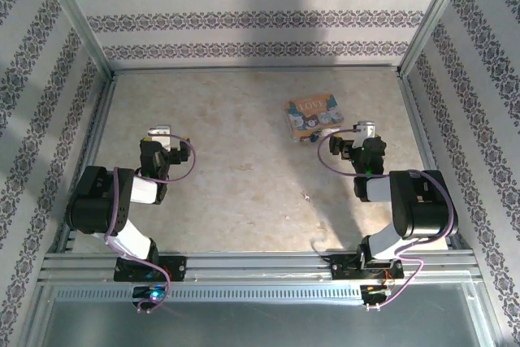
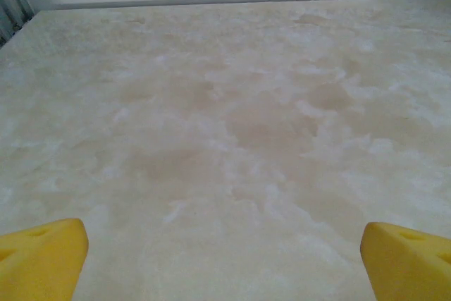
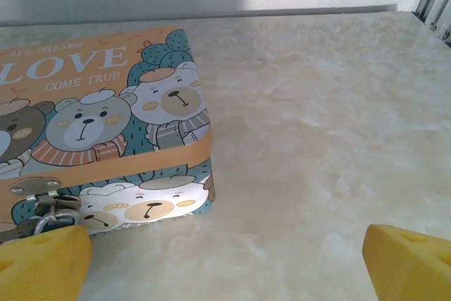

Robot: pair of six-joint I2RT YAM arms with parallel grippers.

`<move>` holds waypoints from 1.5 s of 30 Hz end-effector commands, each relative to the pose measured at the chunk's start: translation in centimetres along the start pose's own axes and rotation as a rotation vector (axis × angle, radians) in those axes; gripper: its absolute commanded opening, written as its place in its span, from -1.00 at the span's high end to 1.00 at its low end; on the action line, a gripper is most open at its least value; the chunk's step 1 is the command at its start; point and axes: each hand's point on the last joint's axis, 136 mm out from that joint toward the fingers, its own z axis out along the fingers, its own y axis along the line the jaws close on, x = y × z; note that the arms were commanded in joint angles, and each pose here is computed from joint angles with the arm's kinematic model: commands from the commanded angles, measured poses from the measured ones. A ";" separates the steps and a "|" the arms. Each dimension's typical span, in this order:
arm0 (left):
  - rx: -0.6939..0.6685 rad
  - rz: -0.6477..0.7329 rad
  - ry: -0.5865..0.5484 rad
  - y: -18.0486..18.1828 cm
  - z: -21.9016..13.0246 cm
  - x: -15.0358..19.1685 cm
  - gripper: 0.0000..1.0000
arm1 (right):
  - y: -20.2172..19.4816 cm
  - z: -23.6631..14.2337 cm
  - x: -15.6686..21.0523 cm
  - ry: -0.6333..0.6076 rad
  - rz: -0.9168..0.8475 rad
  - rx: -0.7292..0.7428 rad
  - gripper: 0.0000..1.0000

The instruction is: Unlock the padlock with the key

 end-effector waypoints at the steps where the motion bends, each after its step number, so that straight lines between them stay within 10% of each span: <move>1: 0.005 0.010 -0.013 0.1 0.1 -0.8 -0.99 | 0.4 0.0 -1.6 -0.045 -0.013 -0.004 -0.97; 35: 0.001 -0.003 -0.080 0.4 -3.2 -4.9 -0.99 | -1.2 -1.5 -3.2 -0.077 0.030 0.086 -0.97; 45: 0.091 -0.316 0.033 -0.7 -8.3 -9.4 -0.99 | -0.3 -6.8 -4.1 0.179 0.204 0.076 -0.97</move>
